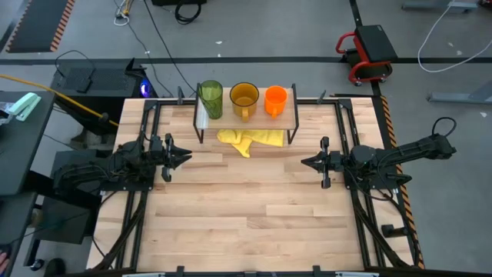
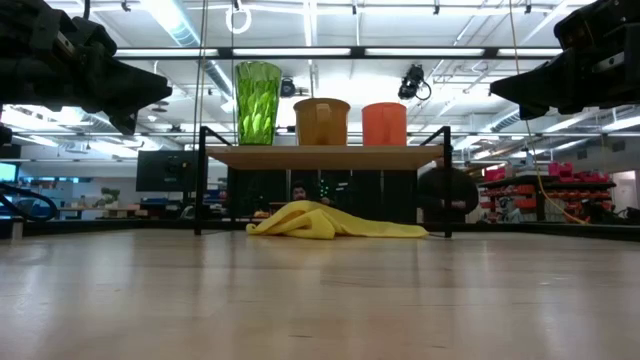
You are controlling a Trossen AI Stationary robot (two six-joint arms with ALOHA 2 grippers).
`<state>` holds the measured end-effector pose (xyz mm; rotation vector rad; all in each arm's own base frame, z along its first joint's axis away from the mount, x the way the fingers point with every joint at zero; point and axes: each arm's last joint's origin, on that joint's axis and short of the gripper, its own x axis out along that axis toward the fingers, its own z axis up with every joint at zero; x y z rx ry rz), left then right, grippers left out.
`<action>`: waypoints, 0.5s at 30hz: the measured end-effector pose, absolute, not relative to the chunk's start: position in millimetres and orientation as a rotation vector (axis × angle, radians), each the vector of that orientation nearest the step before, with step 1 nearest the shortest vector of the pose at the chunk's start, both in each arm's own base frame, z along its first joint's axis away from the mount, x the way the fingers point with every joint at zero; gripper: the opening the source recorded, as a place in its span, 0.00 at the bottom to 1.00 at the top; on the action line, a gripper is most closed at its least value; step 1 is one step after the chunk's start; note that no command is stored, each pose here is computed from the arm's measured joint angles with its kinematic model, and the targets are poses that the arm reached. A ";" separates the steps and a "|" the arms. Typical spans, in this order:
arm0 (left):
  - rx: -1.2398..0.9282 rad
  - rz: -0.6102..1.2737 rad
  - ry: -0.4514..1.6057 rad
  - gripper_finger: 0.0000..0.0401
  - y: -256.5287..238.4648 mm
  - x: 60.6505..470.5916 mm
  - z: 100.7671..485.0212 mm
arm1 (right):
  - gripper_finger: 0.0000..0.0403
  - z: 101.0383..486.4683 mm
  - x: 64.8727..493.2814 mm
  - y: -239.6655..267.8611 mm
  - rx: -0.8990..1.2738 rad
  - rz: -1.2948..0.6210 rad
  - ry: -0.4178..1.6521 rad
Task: Stack small to large cups/mugs on shelf
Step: Return to Home Position
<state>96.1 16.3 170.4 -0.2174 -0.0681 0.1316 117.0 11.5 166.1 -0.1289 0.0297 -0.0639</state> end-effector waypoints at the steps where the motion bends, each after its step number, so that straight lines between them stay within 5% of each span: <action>1: -0.217 0.132 -0.068 0.24 16.3 96.1 170.4 | 0.04 166.1 117.0 11.5 -0.129 -0.064 0.029; 15: -0.217 0.132 -0.067 0.21 16.4 96.2 170.3 | 0.04 166.1 117.0 11.5 -0.129 -0.064 0.030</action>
